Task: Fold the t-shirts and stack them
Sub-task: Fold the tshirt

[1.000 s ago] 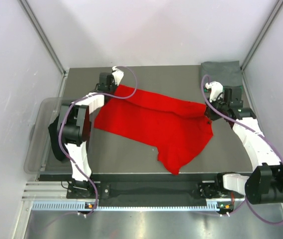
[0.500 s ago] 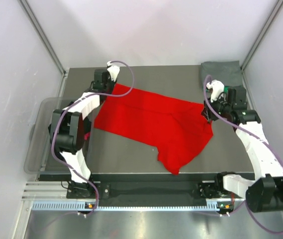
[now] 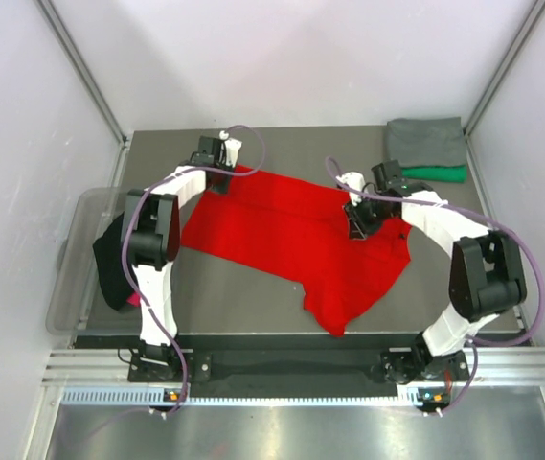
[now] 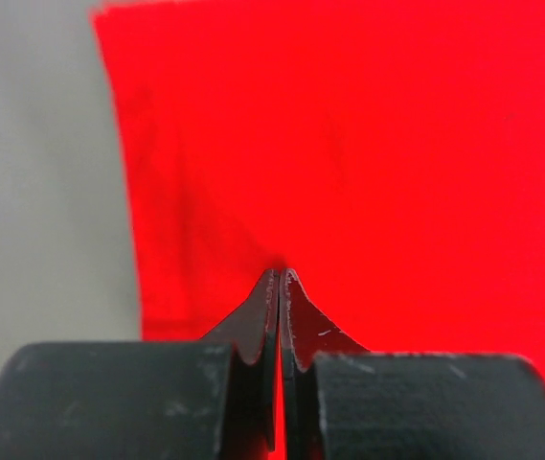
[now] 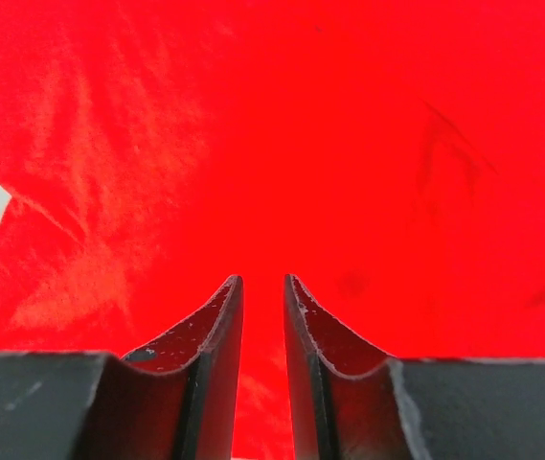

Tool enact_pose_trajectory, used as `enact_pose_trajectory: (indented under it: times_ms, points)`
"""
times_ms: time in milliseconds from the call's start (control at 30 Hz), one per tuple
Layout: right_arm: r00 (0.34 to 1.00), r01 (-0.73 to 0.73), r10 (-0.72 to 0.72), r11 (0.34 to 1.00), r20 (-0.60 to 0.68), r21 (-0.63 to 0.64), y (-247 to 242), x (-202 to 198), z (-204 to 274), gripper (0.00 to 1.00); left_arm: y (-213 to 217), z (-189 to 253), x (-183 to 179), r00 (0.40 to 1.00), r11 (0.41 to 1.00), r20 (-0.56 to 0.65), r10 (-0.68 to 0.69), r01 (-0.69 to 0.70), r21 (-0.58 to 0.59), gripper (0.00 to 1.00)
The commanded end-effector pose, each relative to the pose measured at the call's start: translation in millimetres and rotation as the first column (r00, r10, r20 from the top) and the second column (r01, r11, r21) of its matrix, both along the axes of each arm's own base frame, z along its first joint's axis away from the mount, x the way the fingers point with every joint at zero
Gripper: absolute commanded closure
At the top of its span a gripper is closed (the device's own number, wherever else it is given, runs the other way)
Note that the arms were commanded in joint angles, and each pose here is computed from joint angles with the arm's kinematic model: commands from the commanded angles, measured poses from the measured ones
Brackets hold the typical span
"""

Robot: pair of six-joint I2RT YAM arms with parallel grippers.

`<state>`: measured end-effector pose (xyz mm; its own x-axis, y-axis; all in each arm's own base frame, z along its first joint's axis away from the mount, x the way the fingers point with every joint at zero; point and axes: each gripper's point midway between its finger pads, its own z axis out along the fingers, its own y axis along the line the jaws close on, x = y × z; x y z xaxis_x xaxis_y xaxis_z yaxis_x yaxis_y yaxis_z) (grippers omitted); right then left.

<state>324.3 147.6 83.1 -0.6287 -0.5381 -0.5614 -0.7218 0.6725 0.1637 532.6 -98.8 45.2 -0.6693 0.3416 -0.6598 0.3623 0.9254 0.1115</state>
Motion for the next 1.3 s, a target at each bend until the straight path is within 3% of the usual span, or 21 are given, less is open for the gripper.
enact_pose_trajectory:
  times_ms: [0, 300, 900, 1233, 1267]
  points:
    - [0.996, -0.084, 0.084, 0.996, 0.037, 0.022, 21, 9, 8, 0.76, -12, 19, 4, 1.0, 0.998, 0.011, -0.003, 0.003, -0.065, 1.0]
    - [0.997, -0.078, 0.075, 0.994, -0.033, -0.082, 23, 19, -34, 0.79, -14, 35, 1, 1.0, 0.995, 0.028, 0.01, -0.008, -0.096, 1.0]
    - [0.995, 0.091, -0.081, 0.966, 0.049, -0.242, -13, 52, -44, 0.83, -15, 45, -5, 0.999, 0.994, 0.049, 0.017, -0.012, -0.113, 1.0]
    - [0.986, 0.133, -0.1, 0.955, 0.132, -0.266, -22, 65, -28, 0.77, -15, 41, -9, 0.999, 0.993, 0.044, 0.016, -0.011, -0.115, 1.0]
    - [0.984, 0.141, -0.105, 0.951, 0.142, -0.273, -24, 66, -26, 0.73, -15, 42, -9, 0.999, 0.993, 0.047, 0.015, -0.01, -0.117, 1.0]
